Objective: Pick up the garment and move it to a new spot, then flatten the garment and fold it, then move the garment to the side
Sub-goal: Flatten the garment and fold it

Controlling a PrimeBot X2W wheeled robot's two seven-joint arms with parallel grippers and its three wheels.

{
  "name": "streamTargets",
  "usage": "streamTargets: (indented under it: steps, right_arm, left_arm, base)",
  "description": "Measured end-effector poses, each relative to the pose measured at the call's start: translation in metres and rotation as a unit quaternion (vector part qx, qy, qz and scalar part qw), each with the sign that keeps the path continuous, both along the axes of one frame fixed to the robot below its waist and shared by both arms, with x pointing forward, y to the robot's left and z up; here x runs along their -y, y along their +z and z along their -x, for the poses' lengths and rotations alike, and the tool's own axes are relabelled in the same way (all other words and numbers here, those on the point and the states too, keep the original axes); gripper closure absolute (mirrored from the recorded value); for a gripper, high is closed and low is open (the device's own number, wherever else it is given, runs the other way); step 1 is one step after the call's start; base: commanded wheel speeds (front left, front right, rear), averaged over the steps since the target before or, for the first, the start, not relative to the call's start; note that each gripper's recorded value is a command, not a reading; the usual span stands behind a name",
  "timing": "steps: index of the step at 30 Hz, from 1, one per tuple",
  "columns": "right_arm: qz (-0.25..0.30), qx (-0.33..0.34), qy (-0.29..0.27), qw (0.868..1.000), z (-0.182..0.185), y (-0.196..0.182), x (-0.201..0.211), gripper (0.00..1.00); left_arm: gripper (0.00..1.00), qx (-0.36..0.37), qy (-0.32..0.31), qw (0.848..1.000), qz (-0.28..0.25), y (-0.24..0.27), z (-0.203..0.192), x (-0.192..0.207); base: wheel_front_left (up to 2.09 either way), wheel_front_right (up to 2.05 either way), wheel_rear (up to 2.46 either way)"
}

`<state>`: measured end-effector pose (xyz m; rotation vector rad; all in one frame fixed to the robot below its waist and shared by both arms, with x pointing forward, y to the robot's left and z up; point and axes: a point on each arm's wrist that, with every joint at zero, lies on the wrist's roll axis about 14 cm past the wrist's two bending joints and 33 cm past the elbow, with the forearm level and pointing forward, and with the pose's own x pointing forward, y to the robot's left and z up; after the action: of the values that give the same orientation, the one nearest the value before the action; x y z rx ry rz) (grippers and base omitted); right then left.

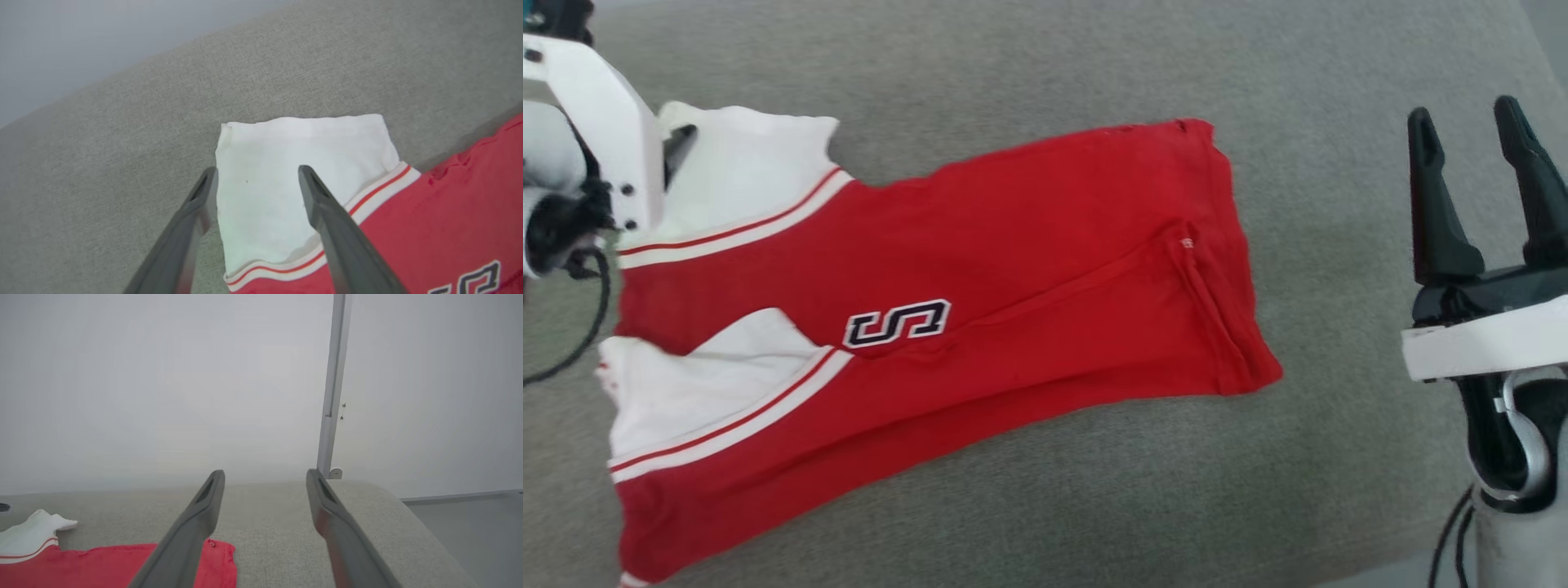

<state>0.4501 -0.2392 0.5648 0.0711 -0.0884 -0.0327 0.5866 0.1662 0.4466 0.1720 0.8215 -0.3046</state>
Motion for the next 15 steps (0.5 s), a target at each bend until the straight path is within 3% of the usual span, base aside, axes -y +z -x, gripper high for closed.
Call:
streamTargets:
  steps: [15]
  right_arm:
    - [-0.004,-0.038,-0.003,0.999,-0.012,-0.037,0.0,0.0]
  left_arm:
    - [0.0,-0.092,0.063,0.993,-0.023,-0.08,-0.039,-0.007]
  base:
    - [0.0,0.0,0.0]
